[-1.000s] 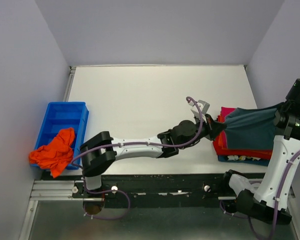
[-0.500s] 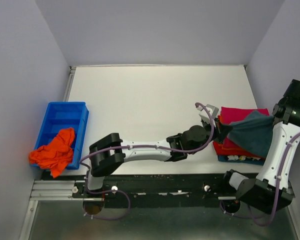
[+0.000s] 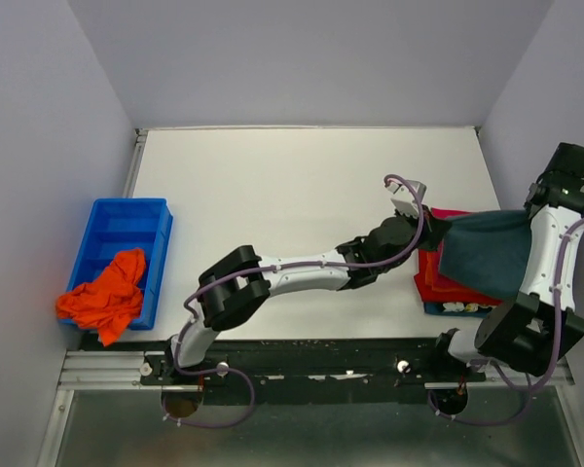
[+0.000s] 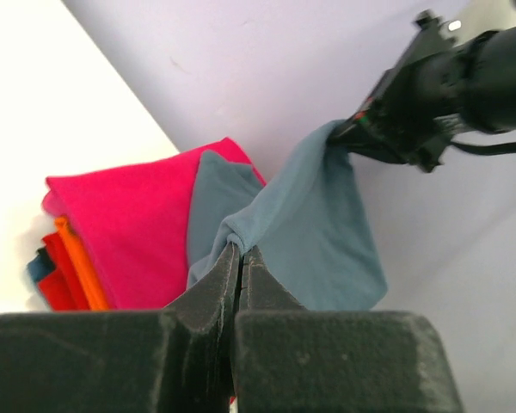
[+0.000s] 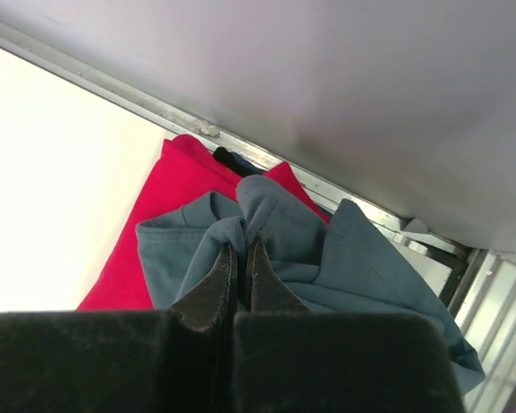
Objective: Fold and stack the t-shirts
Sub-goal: Put the neatly folded tshirt into the corner of the board with both arms
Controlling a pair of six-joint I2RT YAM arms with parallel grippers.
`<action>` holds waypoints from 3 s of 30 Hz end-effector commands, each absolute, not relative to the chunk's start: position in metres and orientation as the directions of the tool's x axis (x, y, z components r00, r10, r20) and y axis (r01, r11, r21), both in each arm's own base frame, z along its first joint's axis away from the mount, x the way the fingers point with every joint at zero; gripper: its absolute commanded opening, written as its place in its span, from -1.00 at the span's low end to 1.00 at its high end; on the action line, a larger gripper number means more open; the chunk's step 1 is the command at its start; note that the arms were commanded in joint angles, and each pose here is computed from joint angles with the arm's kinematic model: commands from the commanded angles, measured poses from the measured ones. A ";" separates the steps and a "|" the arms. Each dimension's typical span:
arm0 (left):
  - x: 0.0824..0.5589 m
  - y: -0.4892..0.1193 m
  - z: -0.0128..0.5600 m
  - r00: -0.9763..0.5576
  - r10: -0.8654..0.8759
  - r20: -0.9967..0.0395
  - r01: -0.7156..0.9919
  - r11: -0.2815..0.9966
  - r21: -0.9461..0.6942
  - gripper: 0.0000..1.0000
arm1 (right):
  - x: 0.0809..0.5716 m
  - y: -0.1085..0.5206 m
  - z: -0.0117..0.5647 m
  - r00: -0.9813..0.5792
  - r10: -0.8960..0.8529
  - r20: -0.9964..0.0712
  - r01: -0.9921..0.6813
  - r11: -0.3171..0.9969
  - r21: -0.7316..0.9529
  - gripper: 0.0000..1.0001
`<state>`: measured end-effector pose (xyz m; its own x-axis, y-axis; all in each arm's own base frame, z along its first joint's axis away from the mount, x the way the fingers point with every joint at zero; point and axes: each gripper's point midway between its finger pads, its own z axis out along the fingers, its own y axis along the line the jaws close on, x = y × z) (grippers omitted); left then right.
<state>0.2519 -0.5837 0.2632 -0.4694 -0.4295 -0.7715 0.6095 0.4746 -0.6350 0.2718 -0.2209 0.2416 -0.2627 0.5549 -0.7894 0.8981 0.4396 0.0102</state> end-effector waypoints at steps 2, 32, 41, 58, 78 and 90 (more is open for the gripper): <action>0.272 -0.601 0.274 -0.498 -0.440 -0.747 0.635 0.402 -0.660 -1.00 | 0.304 -0.236 0.258 -0.188 0.518 -0.834 0.879 0.468 0.092 -0.99; 0.325 -0.683 0.203 -0.662 -0.364 -0.655 0.636 0.188 -0.748 -0.74 | 0.240 -0.233 0.286 -0.165 0.485 -0.858 0.944 0.330 0.005 -0.99; 0.335 -0.685 0.199 -0.689 -0.371 -0.622 0.626 0.127 -0.769 0.18 | 0.247 -0.233 0.277 -0.175 0.501 -0.848 0.939 0.344 0.009 -0.99; 0.348 -0.691 0.158 -0.744 -0.374 -0.553 0.531 0.171 -0.830 0.45 | 0.252 -0.233 0.273 -0.185 0.515 -0.837 0.937 0.349 0.007 -0.99; 0.301 -0.701 0.189 -0.769 -0.343 -0.540 0.592 -0.063 -0.804 -0.77 | 0.255 -0.229 0.274 -0.181 0.519 -0.835 0.927 0.374 0.032 -0.99; 0.308 -0.678 0.245 -0.692 -0.399 -0.602 0.693 -0.133 -0.708 -1.00 | 0.259 -0.217 0.297 -0.145 0.507 -0.850 0.894 0.435 0.107 -0.99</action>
